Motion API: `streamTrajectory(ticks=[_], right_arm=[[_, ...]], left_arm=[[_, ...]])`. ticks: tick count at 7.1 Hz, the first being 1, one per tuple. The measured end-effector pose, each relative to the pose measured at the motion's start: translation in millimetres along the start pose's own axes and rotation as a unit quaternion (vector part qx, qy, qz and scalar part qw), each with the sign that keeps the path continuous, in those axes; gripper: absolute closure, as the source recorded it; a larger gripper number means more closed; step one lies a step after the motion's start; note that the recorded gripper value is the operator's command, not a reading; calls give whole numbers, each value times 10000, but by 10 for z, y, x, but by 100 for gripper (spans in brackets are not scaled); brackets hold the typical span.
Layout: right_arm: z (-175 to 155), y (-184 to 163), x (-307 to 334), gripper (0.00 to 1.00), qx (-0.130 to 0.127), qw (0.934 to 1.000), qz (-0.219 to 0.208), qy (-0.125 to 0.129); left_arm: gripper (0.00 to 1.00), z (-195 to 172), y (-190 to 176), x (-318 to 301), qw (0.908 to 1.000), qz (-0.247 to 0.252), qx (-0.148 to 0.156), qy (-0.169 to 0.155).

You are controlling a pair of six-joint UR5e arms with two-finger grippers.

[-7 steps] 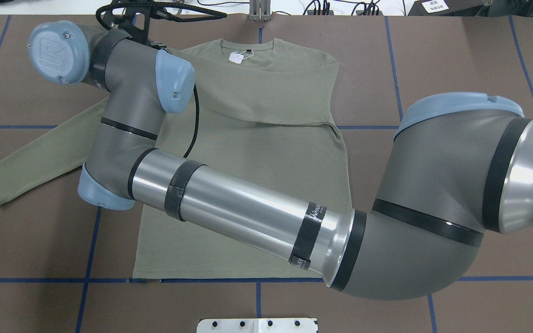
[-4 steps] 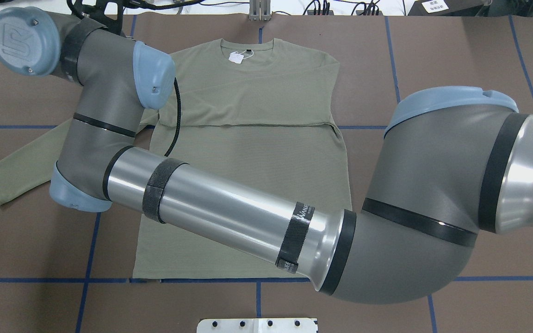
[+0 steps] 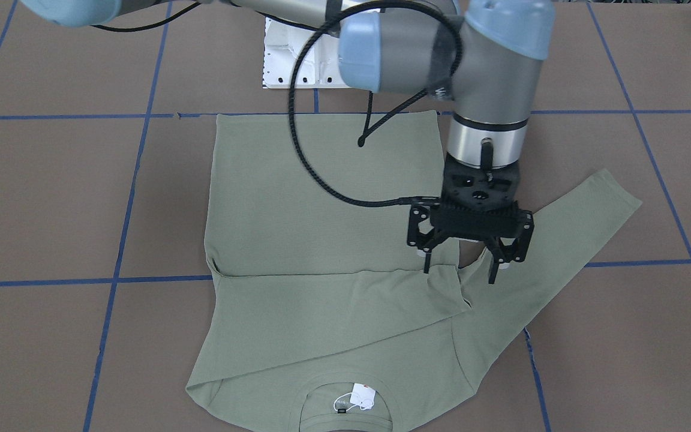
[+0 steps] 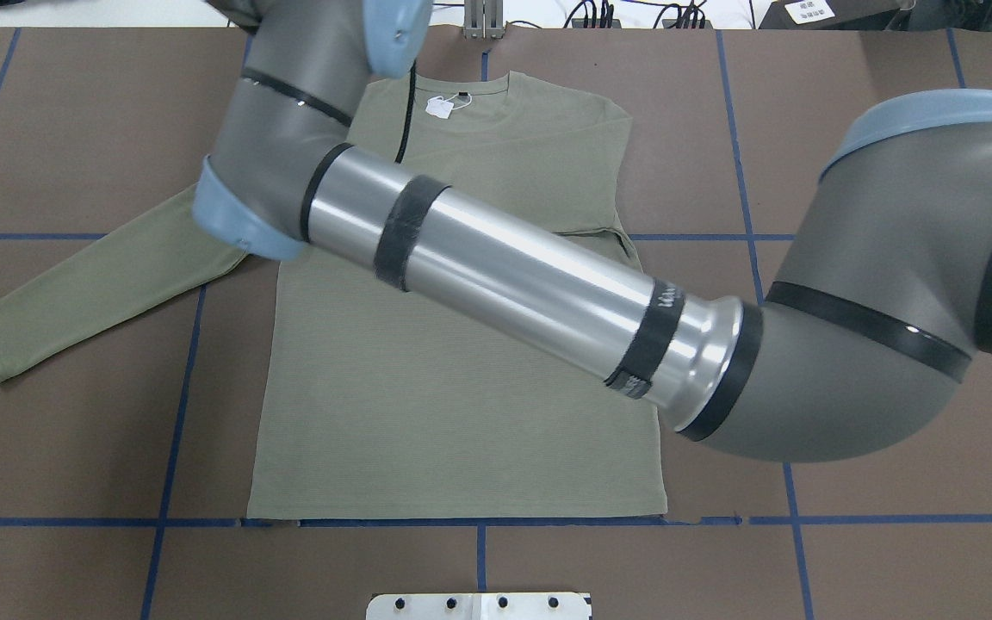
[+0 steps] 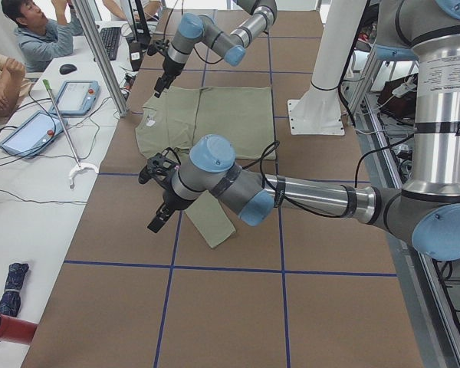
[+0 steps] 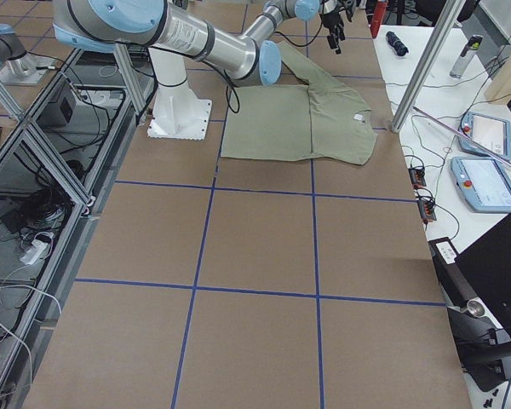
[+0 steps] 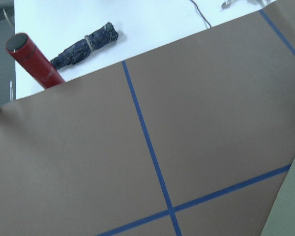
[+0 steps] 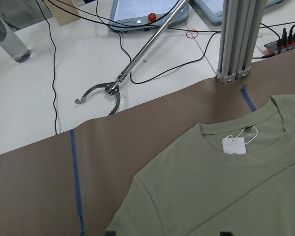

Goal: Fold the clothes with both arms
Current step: 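Lift the sleeve with the right gripper and lay it across the shirt body, then release the sleeve and withdraw the right gripper while the left gripper grasps the other cuff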

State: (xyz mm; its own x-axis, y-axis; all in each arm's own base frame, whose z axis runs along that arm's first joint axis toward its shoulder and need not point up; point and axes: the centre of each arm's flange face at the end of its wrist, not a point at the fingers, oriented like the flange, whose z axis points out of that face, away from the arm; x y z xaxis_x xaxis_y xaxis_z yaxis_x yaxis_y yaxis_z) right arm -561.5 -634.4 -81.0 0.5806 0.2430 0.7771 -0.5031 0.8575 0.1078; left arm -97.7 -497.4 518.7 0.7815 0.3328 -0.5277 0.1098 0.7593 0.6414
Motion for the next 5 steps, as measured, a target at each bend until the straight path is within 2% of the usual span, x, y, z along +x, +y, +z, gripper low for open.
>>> streamTrajectory(ticks=[1,2,4,5], right_arm=[[-133,-403,526,0,-397,9984,-388,97],[-155,-792,1166,0,-694,9938,-868,74],[-129,-1363,2860,0,-997,9796,-1744,-82],[-153,-1447,3689,0,-1057,9741,-1995,-76]], left_arm=[[0,19,-16,74,9996,202,201,86],[0,177,27,306,9977,518,274,329],[0,663,142,938,9917,919,45,903],[0,834,297,1135,9903,903,-124,1051]])
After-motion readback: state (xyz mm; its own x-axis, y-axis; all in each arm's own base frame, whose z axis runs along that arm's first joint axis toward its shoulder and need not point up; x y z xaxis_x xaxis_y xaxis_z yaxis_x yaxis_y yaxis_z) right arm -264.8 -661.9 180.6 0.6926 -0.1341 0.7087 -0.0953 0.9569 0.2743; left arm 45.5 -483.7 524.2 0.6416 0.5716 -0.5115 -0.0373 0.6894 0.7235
